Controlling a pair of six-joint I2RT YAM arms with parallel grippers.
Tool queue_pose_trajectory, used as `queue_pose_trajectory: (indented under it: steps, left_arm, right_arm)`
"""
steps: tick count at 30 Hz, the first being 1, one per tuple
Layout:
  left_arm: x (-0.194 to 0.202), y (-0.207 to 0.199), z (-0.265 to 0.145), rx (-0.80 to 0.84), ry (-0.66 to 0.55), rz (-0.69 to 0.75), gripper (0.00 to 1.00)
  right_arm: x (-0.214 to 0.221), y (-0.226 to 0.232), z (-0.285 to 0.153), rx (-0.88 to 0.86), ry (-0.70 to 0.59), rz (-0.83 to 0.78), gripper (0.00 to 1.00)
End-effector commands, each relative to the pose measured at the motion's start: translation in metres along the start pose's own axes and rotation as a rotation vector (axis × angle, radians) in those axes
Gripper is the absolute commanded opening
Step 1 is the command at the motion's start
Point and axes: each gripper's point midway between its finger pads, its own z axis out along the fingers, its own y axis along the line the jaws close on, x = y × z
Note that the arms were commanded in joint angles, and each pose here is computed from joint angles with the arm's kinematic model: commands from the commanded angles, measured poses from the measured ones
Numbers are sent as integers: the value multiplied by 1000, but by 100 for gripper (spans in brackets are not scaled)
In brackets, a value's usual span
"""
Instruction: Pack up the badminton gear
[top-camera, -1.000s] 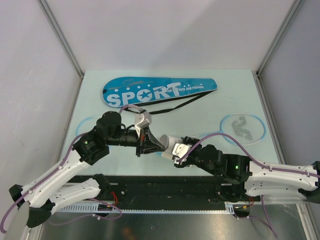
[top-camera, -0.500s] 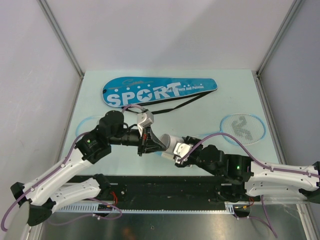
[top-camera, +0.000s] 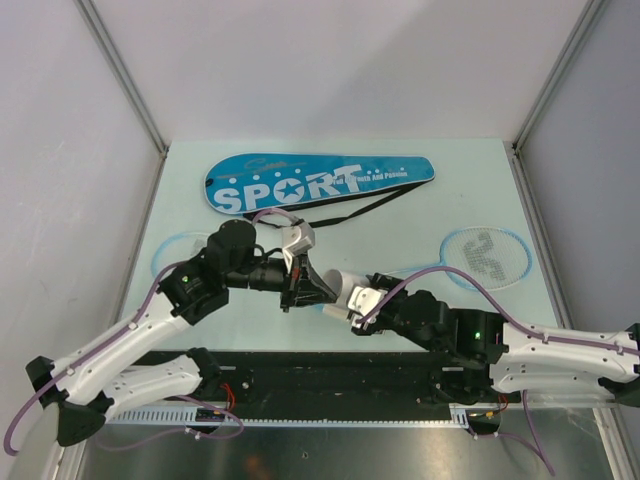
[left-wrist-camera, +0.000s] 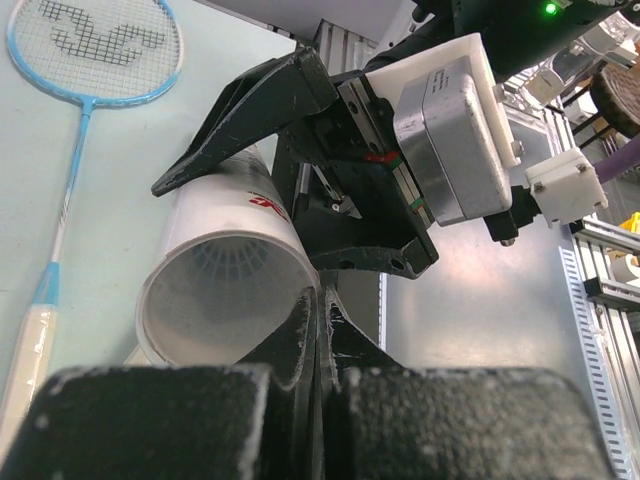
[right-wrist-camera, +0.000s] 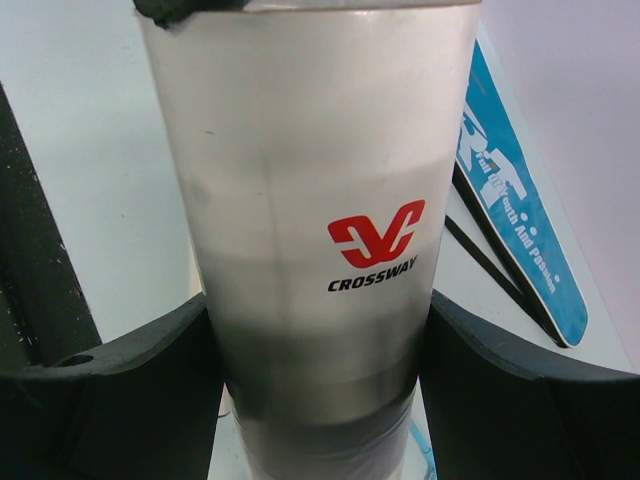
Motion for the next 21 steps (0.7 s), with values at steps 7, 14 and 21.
queue_pose_trajectory:
  steps: [7, 14, 21]
  left_arm:
    - [-22, -24, 13, 95, -109, 96, 0]
    - [-21, -31, 21, 152, -109, 83, 0]
    - [-13, -36, 27, 222, -117, 78, 0]
  right_arm:
    - [-81, -22, -19, 32, -331, 234, 6]
    - [-93, -17, -29, 2, -448, 259, 6]
    - [-103, -10, -46, -33, -585, 232, 6]
